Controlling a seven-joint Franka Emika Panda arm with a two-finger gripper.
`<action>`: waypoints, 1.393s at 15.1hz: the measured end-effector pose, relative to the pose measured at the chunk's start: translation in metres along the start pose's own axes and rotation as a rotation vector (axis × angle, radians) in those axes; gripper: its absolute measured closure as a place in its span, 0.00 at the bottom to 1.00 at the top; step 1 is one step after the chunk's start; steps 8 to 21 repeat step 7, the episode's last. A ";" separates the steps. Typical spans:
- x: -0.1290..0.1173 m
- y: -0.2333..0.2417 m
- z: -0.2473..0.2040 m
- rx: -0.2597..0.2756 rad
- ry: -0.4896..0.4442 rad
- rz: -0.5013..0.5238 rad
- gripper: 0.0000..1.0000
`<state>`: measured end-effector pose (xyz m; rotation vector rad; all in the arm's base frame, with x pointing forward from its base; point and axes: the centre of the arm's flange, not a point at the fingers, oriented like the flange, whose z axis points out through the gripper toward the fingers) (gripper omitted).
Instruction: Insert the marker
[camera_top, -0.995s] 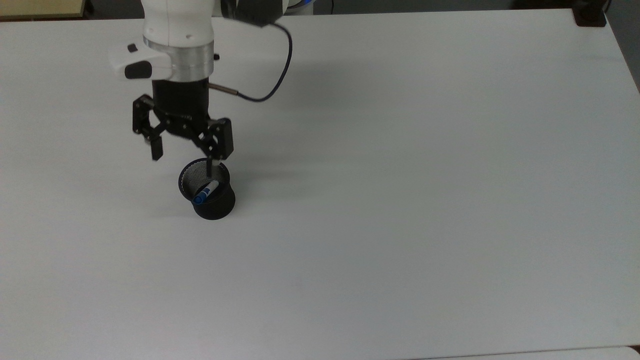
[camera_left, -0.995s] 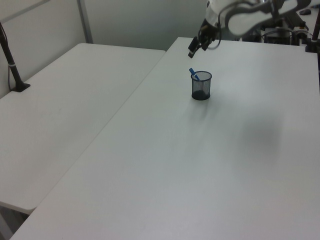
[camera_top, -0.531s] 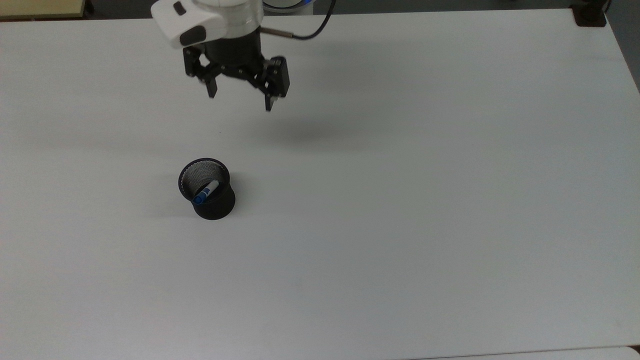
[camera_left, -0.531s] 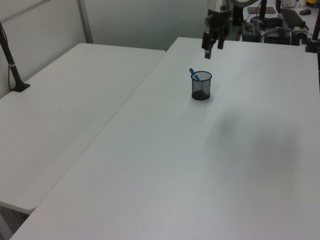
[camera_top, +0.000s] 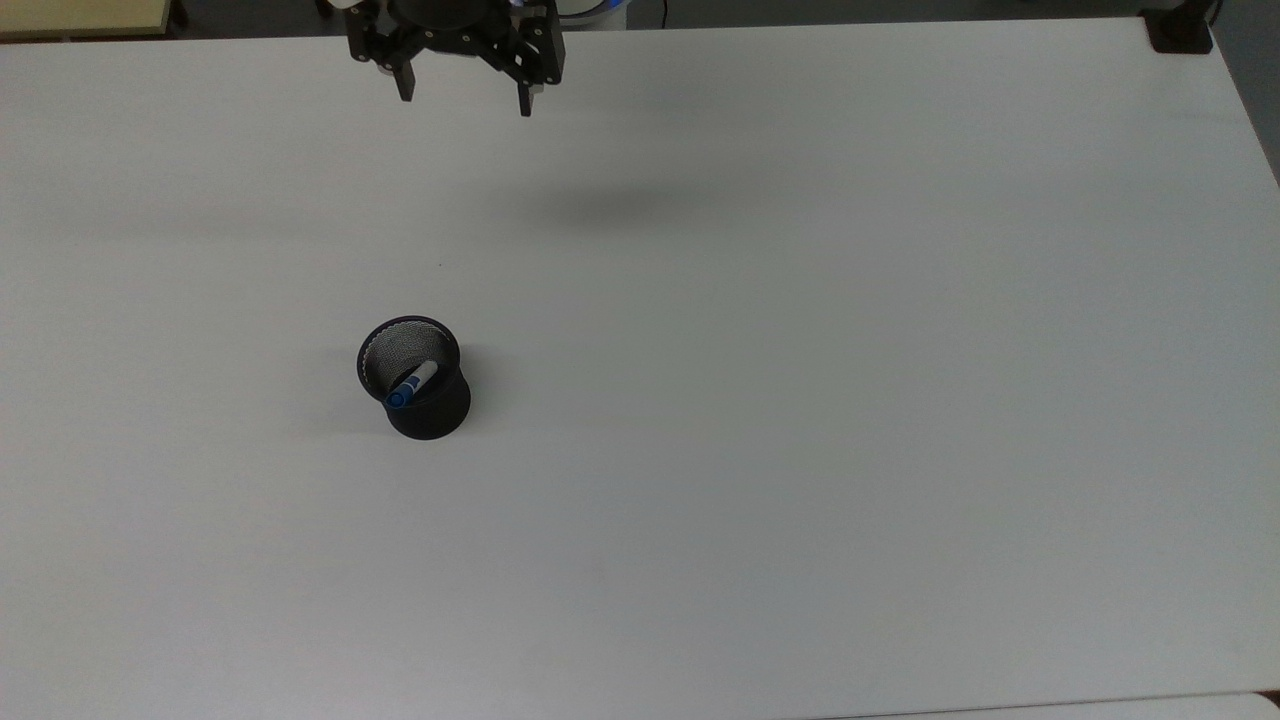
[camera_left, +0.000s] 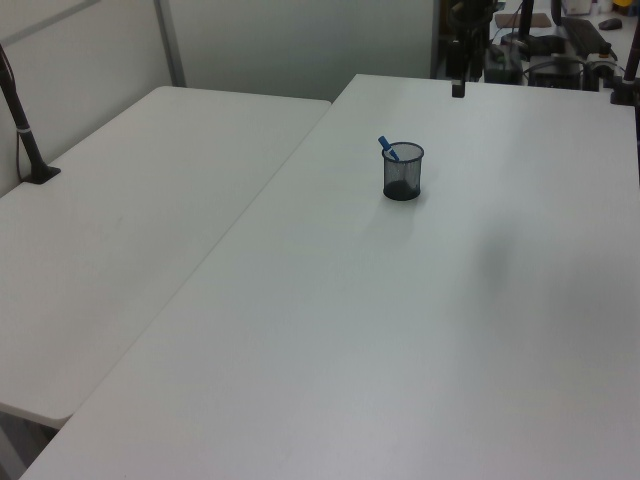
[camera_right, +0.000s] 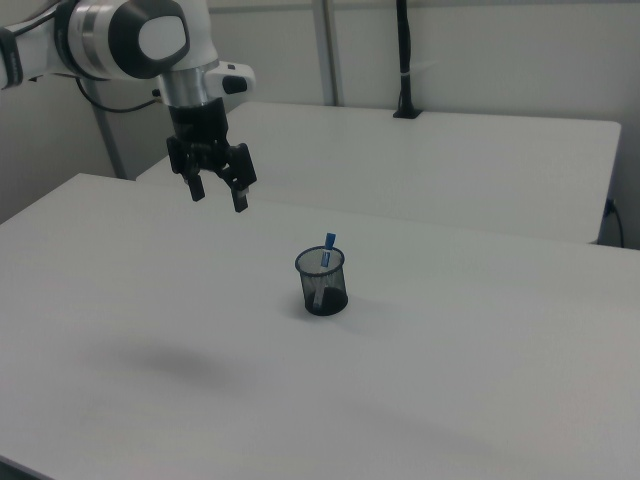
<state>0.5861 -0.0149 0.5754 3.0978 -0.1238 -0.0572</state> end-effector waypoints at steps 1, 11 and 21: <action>-0.001 0.005 0.001 0.021 -0.008 0.000 0.00; 0.000 0.008 0.004 0.037 -0.016 0.005 0.00; 0.000 0.008 0.004 0.037 -0.016 0.005 0.00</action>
